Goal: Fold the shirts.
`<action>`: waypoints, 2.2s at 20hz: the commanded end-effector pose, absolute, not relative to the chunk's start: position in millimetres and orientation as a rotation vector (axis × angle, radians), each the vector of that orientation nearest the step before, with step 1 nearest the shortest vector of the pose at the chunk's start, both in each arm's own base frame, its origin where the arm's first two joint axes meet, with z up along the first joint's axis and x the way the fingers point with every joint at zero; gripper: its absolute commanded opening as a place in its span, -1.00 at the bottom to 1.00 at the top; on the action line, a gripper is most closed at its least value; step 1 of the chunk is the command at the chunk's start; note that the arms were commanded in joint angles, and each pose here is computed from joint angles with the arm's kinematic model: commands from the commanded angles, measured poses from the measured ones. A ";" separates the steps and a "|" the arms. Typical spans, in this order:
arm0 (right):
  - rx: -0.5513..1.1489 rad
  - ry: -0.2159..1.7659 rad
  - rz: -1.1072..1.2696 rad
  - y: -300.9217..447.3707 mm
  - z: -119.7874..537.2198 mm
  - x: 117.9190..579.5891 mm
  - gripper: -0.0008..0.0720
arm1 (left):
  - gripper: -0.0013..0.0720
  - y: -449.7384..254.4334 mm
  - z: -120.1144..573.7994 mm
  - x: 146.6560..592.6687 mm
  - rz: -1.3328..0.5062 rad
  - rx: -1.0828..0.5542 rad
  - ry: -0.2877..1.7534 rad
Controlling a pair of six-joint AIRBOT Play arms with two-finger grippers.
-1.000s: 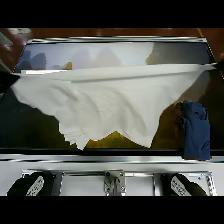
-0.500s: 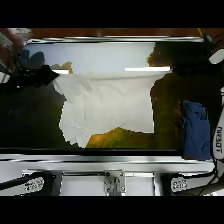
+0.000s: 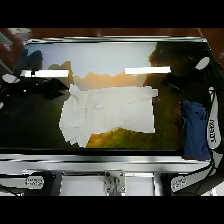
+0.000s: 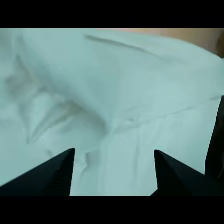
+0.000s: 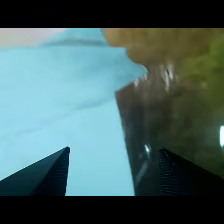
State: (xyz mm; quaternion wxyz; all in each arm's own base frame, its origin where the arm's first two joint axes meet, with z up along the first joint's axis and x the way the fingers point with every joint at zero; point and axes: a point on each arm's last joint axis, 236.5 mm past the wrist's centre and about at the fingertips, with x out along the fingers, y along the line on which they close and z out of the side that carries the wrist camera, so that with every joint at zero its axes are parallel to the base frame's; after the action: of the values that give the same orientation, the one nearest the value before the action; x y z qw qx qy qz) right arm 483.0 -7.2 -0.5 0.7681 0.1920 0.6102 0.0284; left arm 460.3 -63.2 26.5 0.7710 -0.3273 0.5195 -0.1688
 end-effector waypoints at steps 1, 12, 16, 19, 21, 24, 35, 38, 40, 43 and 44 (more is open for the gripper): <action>0.290 1.640 0.043 -51.7 3.2 393.4 0.68 | 0.62 3.5 27.9 390.0 -0.290 -0.624 1.310; 0.684 1.687 0.261 2.3 -33.6 339.5 0.68 | 0.99 -6.4 -92.0 261.9 -0.166 -0.876 1.335; 0.663 1.690 0.293 14.6 -32.2 340.7 0.68 | 0.98 -13.2 -106.2 283.4 -0.132 -0.873 1.271; 0.672 1.689 0.300 16.3 -30.4 340.6 0.68 | 0.97 -19.2 -107.6 307.2 -0.125 -0.903 1.195; 0.675 1.692 0.304 17.1 -29.7 339.9 0.68 | 0.96 -21.3 -109.7 316.9 -0.114 -0.914 1.166; 0.678 1.691 0.304 17.5 -29.5 340.3 0.68 | 0.95 -31.7 -115.6 324.3 -0.110 -0.932 1.163; 0.688 1.857 0.187 8.9 -78.2 287.7 0.68 | -0.85 -65.6 -93.9 320.1 -0.305 -0.929 1.217; 0.827 1.763 0.166 29.1 -100.4 298.4 0.68 | -0.85 -72.9 -85.0 318.2 -0.358 -0.933 1.228; 0.864 1.749 0.153 36.2 -109.1 296.7 0.68 | -0.86 -73.8 -84.3 317.4 -0.364 -0.935 1.230; 0.805 1.781 0.167 49.8 -117.9 288.1 0.68 | -0.86 -73.8 -84.2 317.6 -0.364 -0.935 1.230; 0.780 1.779 0.171 55.0 -120.8 289.1 0.68 | -0.85 -73.8 -84.0 317.6 -0.364 -0.935 1.229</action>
State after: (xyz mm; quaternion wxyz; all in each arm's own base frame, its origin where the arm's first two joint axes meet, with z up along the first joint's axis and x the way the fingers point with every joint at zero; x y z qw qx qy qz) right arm 288.5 42.5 -109.9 0.5520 0.3387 0.7583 0.0740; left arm 318.3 -72.3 -86.0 0.7033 -0.4194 0.5518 -0.1578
